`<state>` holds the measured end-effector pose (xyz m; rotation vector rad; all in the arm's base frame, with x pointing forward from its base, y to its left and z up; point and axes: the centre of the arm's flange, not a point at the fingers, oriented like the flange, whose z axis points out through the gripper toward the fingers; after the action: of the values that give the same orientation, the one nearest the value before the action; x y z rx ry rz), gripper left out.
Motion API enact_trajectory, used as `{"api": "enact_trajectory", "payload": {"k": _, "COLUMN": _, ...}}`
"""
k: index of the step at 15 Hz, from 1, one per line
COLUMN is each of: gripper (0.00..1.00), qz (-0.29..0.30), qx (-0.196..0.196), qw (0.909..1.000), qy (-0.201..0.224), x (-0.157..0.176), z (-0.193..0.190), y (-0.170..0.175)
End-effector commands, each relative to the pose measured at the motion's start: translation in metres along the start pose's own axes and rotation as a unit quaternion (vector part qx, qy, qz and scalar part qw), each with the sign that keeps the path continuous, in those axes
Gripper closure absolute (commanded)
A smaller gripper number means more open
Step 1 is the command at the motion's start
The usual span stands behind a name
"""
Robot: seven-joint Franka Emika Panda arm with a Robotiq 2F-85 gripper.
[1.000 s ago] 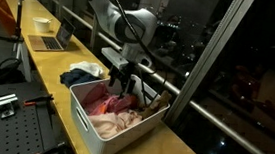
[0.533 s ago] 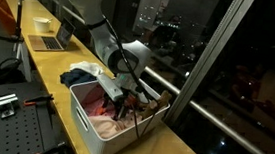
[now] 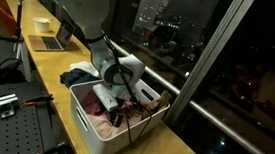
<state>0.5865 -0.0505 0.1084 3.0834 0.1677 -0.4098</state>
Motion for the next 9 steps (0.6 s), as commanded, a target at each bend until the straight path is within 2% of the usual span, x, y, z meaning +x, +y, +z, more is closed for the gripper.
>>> {"api": "enact_trajectory", "payload": {"k": 1, "gripper": 0.48, "qz": -0.004, "qx": -0.001, "qw": 1.0, "qy": 0.003, "x": 0.009, "z": 0.004, "y": -0.005}}
{"api": "enact_trajectory", "payload": {"k": 8, "gripper": 0.98, "qz": 0.002, "qx": -0.005, "qw": 0.9999, "qy": 0.009, "x": 0.001, "z": -0.017, "y": -0.014}}
{"api": "enact_trajectory", "payload": {"k": 9, "gripper": 0.94, "qz": 0.004, "qx": -0.005, "qw": 0.9999, "qy": 0.01, "x": -0.002, "z": -0.021, "y": -0.016}}
